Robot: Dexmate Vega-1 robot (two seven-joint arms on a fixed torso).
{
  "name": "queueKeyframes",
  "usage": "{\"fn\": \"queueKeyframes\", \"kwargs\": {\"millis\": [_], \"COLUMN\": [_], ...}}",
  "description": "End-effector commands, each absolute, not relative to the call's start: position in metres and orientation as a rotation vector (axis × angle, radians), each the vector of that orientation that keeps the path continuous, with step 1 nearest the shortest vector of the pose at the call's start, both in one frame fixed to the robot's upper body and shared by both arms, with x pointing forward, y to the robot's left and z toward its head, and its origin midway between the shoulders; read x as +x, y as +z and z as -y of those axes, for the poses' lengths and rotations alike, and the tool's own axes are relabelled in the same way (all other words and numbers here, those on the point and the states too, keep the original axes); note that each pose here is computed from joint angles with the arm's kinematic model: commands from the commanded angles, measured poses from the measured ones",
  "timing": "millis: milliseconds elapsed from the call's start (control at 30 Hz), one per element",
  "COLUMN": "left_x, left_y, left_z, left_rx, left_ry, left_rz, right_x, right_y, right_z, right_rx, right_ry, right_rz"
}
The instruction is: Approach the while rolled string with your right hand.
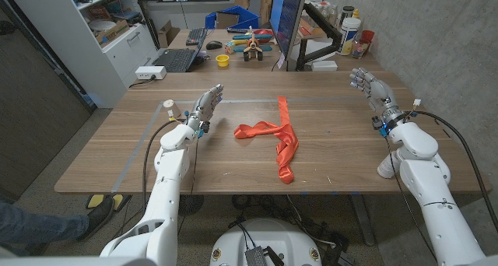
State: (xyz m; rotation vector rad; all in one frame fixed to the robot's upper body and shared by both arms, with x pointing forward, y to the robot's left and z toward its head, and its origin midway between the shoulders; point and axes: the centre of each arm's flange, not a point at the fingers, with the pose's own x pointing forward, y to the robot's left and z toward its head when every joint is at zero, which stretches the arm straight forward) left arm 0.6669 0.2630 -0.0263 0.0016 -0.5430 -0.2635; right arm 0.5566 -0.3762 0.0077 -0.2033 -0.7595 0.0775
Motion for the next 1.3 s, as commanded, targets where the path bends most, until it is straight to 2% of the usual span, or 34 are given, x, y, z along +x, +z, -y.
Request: {"fn": "queueKeyframes", "kwargs": {"millis": [33, 1300], "left_x": [0.669, 0.672], "left_y": [-0.026, -0.020], "left_z": [-0.261, -0.253], "left_rx": [0.010, 0.036], "left_ry": [-0.266, -0.285], "left_rz": [0.538, 0.530], "right_x": [0.549, 0.523], "right_y": [0.006, -0.009], "right_z": [0.383, 0.397], "right_rx": [-0.238, -0.285], "right_ry": [0.065, 0.038], "right_rz": [0.759, 0.756]}}
